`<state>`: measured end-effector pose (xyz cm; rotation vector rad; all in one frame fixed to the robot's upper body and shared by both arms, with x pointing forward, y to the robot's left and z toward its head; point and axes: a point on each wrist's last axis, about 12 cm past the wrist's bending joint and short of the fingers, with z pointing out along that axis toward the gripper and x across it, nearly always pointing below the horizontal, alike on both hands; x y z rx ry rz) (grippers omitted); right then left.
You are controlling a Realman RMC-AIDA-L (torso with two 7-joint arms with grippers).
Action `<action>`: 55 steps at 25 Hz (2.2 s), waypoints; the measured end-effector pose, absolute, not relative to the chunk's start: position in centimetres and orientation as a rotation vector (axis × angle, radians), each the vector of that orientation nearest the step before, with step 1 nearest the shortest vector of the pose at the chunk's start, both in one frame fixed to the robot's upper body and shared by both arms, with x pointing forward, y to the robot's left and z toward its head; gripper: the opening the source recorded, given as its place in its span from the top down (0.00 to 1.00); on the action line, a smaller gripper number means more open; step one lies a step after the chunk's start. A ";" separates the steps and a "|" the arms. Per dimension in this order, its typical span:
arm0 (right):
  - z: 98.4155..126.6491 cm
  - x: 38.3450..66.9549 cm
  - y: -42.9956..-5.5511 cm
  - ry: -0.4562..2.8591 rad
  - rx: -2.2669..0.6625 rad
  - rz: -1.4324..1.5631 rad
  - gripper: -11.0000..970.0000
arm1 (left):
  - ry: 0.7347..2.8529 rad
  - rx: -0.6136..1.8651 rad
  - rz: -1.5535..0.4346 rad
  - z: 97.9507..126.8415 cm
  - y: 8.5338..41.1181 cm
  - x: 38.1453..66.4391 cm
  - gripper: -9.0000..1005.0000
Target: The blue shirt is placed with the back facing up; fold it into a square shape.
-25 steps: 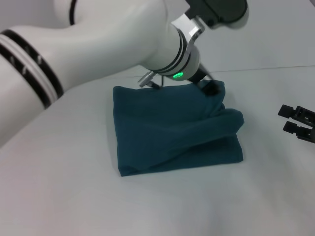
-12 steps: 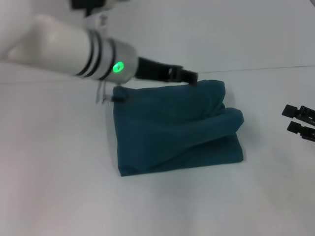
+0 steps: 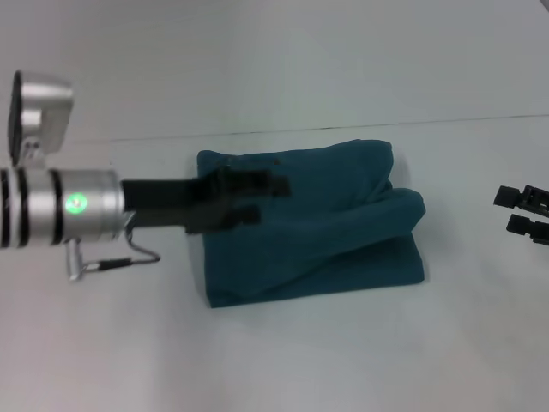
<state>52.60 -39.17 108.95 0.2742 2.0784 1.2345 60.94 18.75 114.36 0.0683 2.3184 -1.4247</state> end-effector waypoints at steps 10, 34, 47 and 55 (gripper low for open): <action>115.5 58.8 -39.2 2.290 0.182 1.061 0.02 | 2.276 0.034 -1.568 110.9 23.4 56.9 0.25; 121.0 64.9 -27.1 2.675 -0.234 0.863 0.02 | 2.283 -0.004 -1.480 109.3 27.1 54.6 0.25; 118.7 67.0 -26.1 2.602 -0.145 0.718 0.02 | 2.222 -0.026 -1.510 109.6 26.7 54.9 0.25; 118.6 67.1 -24.7 2.588 -0.155 0.790 0.02 | 2.221 -0.032 -1.513 109.5 26.6 54.9 0.25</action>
